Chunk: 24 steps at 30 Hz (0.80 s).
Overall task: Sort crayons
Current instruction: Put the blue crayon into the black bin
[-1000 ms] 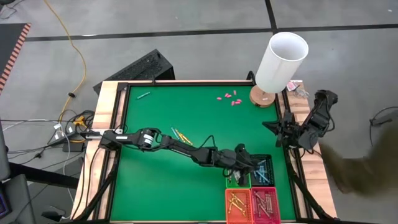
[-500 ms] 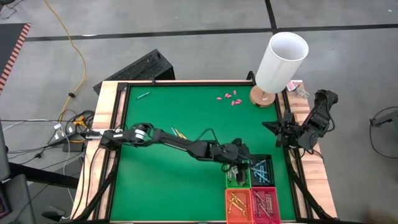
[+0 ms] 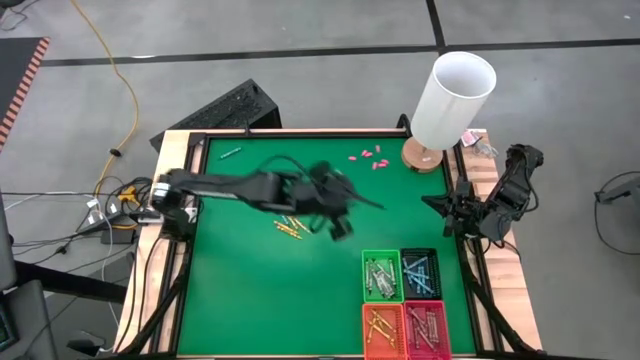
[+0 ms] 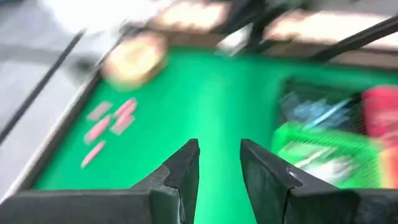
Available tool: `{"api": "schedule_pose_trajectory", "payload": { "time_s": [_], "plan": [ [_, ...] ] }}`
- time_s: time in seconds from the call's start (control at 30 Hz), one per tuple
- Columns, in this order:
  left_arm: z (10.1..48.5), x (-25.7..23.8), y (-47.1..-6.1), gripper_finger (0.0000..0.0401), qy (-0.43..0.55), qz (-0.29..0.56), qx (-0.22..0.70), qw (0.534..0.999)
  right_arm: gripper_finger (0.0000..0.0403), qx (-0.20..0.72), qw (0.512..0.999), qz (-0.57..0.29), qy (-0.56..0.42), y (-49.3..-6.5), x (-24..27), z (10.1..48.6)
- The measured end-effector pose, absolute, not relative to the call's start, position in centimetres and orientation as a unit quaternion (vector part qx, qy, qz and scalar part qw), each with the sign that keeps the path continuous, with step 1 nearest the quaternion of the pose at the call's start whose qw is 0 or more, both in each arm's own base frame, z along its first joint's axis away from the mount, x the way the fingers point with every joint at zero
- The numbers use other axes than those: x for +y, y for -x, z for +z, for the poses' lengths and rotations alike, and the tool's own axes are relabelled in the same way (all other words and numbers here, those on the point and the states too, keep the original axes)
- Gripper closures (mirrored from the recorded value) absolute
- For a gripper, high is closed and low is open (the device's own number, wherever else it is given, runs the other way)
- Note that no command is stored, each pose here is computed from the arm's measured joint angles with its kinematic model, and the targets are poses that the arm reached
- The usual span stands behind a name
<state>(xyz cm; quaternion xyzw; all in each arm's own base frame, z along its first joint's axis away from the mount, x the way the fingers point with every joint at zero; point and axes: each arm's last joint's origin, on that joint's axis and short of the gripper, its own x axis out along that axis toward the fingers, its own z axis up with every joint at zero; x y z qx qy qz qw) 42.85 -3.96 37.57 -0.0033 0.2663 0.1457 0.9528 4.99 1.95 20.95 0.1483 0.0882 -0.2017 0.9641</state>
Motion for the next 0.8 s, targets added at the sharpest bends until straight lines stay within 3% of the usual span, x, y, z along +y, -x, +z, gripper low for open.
{"api": "schedule_pose_trajectory", "payload": {
  "time_s": [0.3, 0.57, 0.8],
  "plan": [
    [39.9, 1.3, -33.3, 0.0295, 0.042, 0.363, 0.394, 0.843, 0.0403, 0.088, 0.964, -0.202, -0.148, -5.0, 1.9, 21.0],
    [36.4, 6.1, -29.3, 0.0296, 0.095, 0.404, 0.469, 0.78, 0.0403, 0.088, 0.964, -0.201, -0.149, -5.0, 2.0, 21.0],
    [32.2, 10.8, -24.3, 0.0296, 0.182, 0.438, 0.46, 0.751, 0.0403, 0.089, 0.964, -0.2, -0.149, -5.0, 2.0, 20.9]
  ]
}}
